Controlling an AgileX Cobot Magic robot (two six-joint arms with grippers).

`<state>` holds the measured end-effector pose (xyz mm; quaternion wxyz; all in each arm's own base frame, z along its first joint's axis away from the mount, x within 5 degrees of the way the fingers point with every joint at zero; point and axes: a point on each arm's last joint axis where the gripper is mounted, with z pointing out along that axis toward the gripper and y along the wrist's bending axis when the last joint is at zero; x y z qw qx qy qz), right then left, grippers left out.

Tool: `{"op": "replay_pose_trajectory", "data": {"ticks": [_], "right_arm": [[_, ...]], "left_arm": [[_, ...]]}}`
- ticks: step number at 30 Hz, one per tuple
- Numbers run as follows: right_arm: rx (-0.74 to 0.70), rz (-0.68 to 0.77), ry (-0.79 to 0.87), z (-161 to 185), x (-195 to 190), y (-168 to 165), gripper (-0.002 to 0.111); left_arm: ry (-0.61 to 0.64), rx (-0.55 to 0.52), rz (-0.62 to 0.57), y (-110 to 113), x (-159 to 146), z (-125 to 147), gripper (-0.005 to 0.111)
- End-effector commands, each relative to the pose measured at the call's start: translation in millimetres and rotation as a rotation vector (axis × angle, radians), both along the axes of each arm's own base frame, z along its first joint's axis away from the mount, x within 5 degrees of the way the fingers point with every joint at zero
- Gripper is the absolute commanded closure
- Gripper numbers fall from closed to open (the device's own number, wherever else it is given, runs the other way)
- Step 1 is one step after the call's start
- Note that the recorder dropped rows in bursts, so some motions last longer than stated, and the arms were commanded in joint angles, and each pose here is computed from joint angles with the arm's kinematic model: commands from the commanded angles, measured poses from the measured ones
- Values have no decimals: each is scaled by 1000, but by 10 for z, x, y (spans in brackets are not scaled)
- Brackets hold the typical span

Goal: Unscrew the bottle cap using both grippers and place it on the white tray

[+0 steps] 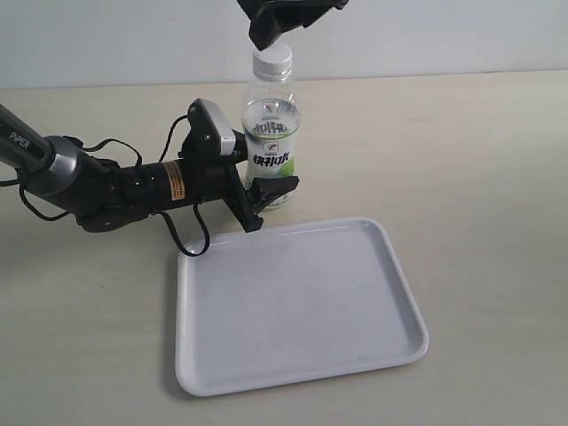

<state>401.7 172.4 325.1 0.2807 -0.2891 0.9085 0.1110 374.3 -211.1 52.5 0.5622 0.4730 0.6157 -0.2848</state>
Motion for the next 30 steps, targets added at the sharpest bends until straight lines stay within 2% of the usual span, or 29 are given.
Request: {"op": "replay_pose_trajectory", "data": {"ticks": [1,7,11,30], "right_arm": [[34,-33,66,-18,-26,12,45],[81,-37,59,-2,-16,45,44],[84,-31,62,-2,-20,50,36],[40,-35,88,-178,57,54,41]], "left_arm": [[4,25,2,-1,4,-7,107],[4,25,2,-1,4,-7,107],[4,25,2,-1,4,-7,107],[4,25,2,-1,4,-7,107]]}}
